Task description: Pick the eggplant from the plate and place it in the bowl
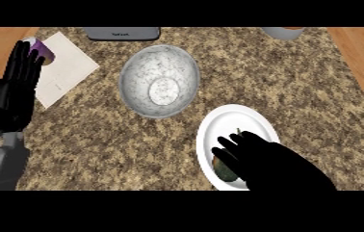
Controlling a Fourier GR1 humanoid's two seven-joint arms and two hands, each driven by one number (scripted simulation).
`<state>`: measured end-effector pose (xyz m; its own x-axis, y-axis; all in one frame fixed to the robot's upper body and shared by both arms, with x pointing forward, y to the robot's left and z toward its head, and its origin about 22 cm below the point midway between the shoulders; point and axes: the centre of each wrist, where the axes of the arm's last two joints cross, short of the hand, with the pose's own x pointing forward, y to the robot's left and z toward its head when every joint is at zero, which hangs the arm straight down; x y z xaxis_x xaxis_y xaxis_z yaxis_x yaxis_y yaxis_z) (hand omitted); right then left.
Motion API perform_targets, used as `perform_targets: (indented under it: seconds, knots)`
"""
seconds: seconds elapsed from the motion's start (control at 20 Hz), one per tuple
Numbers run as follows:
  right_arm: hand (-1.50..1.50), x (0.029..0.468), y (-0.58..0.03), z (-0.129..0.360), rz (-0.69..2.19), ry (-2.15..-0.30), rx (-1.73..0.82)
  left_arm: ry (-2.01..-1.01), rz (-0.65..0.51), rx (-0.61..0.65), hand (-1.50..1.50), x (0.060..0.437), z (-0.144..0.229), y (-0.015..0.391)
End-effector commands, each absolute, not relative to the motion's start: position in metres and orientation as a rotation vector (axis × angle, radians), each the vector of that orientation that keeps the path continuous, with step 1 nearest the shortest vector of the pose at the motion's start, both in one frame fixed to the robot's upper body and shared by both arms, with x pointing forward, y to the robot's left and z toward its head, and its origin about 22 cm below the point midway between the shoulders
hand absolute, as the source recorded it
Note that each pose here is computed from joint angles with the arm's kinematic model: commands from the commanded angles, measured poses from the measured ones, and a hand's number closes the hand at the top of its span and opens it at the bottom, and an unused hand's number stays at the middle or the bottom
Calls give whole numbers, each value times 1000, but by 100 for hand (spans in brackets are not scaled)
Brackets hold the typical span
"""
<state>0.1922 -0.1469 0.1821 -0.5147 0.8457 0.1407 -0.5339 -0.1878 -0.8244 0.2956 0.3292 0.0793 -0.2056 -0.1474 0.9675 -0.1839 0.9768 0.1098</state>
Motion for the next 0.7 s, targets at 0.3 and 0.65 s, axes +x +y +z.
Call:
perform_targets:
  seconds: [0.3, 0.65]
  knots:
    - [-150, 220, -145, 150, 1851, -914, -502, -1777, 20, 232, 0, 299, 86, 326]
    - [-150, 218, -149, 106, 1844, -882, -548, -1787, 33, 244, 0, 295, 83, 324]
